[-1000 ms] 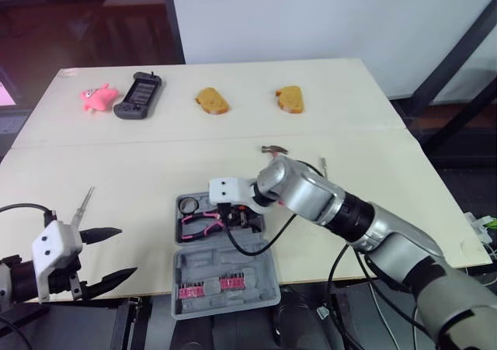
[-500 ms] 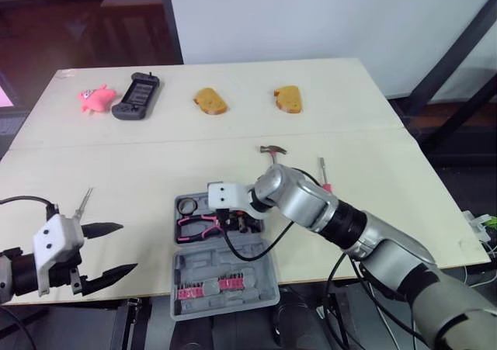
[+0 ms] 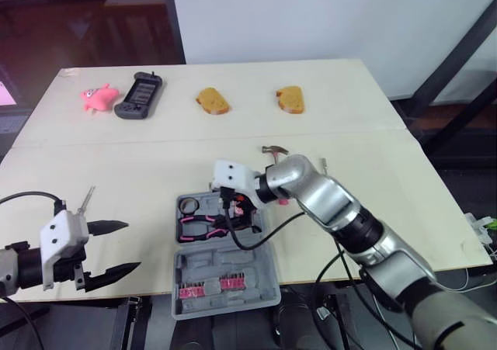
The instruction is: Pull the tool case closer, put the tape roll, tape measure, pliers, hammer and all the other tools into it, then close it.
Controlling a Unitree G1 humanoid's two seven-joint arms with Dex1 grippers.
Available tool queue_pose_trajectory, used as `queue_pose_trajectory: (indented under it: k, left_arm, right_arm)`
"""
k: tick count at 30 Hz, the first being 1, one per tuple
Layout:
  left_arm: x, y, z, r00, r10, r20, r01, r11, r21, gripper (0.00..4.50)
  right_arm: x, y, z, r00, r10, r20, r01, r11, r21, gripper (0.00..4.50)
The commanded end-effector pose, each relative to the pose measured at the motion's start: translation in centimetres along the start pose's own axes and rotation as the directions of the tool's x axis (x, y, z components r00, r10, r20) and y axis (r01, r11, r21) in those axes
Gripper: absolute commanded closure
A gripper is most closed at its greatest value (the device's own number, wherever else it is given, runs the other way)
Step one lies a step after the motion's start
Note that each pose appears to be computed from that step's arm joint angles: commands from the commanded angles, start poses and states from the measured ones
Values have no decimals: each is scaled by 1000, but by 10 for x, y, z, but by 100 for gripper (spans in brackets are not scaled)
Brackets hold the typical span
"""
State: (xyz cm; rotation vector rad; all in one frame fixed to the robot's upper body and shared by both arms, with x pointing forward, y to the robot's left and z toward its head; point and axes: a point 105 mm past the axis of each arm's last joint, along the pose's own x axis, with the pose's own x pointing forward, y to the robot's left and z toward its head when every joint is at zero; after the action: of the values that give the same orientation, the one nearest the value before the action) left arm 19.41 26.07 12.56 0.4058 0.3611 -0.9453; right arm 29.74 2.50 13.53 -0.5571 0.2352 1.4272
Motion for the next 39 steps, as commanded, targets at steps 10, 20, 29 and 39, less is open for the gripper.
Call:
queue_pose_trajectory:
  k: [10, 20, 29, 39]
  left_arm:
    - [14, 1, 12, 998, -27, 48, 25, 999, 32, 0]
    - [16, 1, 10, 999, -11, 45, 10, 1000, 26, 0]
    - [14, 6, -11, 1000, 26, -9, -25, 999, 21, 0]
    - [18, 24, -37, 984, 157, -83, -153, 987, 52, 0]
  right_arm:
    - [12, -6, -30, 999, -28, 33, 30, 998, -54, 448]
    - [39, 4, -80, 994, -9, -105, 12, 999, 31, 448]
    - [45, 21, -134, 951, 53, -306, -29, 996, 82, 448]
    - [32, -11, -43, 992, -57, 111, 72, 989, -130, 448]
